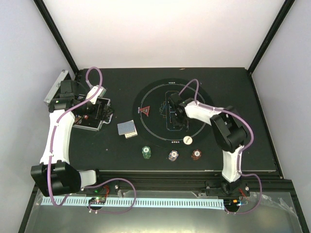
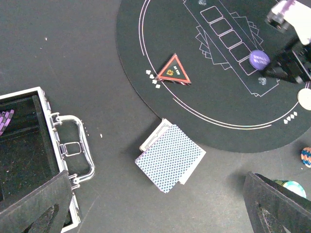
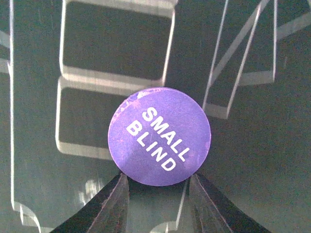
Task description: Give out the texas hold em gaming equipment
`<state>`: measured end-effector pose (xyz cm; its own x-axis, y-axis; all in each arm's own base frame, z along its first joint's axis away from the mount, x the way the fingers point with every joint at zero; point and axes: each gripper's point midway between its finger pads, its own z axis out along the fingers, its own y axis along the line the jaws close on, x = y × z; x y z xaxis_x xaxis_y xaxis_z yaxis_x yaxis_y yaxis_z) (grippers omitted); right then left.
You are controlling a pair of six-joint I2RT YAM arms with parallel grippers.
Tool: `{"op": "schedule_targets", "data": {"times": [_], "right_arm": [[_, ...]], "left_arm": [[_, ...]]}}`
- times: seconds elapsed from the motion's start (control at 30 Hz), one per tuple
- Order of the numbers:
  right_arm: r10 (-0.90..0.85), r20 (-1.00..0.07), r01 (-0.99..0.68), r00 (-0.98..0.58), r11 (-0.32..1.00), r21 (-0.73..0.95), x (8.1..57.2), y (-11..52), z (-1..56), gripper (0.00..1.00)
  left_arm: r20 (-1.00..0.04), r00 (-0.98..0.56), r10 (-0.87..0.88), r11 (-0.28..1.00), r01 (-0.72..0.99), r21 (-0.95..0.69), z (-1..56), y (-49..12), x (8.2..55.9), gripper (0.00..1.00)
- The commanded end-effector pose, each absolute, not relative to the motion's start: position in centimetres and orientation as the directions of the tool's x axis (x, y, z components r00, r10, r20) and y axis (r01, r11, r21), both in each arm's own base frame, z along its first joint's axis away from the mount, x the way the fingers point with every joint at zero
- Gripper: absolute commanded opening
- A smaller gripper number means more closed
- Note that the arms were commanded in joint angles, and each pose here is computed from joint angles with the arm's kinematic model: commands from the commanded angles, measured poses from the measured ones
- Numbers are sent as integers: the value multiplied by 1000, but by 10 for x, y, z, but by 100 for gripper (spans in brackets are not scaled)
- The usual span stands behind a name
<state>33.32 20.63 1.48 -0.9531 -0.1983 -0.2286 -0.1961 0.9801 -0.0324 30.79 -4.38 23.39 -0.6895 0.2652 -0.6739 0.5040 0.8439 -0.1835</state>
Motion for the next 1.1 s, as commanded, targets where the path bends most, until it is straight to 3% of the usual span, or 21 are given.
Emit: {"op": "schedule_targets", "data": {"times": [0.0, 0.47, 0.9, 1.07], "right_arm": [[-163, -287, -166, -944, 986, -12, 390, 210, 7, 36], [-125, -339, -138, -932, 990, 12, 495, 238, 19, 34], [-94, -390, -124, -916, 991, 51, 540, 245, 24, 34], [-137, -436, -175, -889, 983, 48, 534, 246, 62, 41]], "left_arm": [[-686, -672, 280, 847, 509, -153, 247, -40, 307, 99], [-686, -662, 300, 848, 514, -125, 252, -39, 299, 99], [-684, -662, 304, 847, 517, -123, 255, -39, 298, 99], [-687, -658, 308, 833, 536, -140, 255, -43, 296, 99]]}}
